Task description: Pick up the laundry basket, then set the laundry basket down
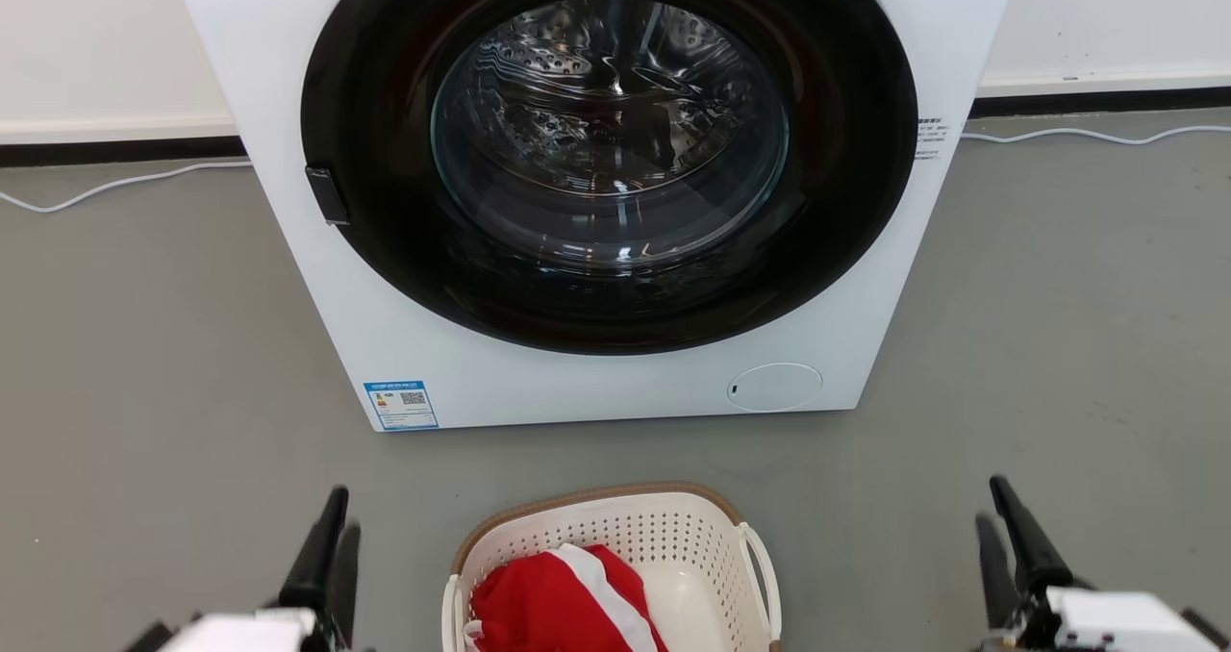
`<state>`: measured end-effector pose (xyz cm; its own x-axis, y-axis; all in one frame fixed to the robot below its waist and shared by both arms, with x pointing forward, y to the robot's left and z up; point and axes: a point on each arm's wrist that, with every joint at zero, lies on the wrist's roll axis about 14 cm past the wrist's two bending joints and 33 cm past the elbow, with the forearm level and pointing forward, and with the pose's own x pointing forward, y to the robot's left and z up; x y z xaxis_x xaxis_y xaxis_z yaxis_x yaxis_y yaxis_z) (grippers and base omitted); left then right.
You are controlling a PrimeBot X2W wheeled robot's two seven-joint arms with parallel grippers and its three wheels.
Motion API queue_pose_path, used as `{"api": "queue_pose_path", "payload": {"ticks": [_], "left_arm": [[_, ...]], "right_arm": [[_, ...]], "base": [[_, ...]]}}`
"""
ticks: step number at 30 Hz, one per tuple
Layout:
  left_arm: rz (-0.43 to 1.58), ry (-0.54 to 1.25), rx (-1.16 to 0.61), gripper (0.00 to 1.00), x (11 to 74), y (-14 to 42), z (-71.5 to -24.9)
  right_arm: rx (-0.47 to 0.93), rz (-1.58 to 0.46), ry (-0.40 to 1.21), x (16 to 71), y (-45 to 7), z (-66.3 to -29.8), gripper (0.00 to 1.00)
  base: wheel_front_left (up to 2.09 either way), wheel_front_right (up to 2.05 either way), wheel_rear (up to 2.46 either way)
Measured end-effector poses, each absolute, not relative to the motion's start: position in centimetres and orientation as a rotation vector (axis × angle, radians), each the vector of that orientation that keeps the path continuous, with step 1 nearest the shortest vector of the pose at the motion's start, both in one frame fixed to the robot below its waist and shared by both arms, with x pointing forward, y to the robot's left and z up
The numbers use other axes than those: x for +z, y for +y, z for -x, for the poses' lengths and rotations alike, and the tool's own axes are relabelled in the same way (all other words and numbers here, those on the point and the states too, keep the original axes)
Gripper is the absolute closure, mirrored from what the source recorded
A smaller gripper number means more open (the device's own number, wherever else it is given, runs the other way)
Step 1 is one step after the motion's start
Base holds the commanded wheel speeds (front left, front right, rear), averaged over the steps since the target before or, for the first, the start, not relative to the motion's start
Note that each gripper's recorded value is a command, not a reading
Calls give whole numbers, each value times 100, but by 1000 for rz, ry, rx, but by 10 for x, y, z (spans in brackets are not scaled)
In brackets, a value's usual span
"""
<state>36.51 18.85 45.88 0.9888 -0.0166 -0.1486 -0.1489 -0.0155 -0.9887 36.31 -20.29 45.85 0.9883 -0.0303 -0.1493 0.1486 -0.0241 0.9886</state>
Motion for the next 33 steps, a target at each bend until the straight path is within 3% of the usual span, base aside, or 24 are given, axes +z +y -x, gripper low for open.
{"api": "queue_pose_path", "payload": {"ticks": [4, 19, 33], "left_arm": [[1587, 184, 169, 0, 435, 188, -349], [1575, 170, 176, 0, 436, 185, -350], [1415, 166, 185, 0, 435, 190, -349]], "right_arm": [[-198, -1597, 144, 437, -200, -349, 0], [-184, -1557, 129, 443, -195, -351, 0], [-158, -1369, 133, 448, -193, -353, 0]], "base": [[0, 0, 0], [0, 0, 0], [0, 0, 0]]}}
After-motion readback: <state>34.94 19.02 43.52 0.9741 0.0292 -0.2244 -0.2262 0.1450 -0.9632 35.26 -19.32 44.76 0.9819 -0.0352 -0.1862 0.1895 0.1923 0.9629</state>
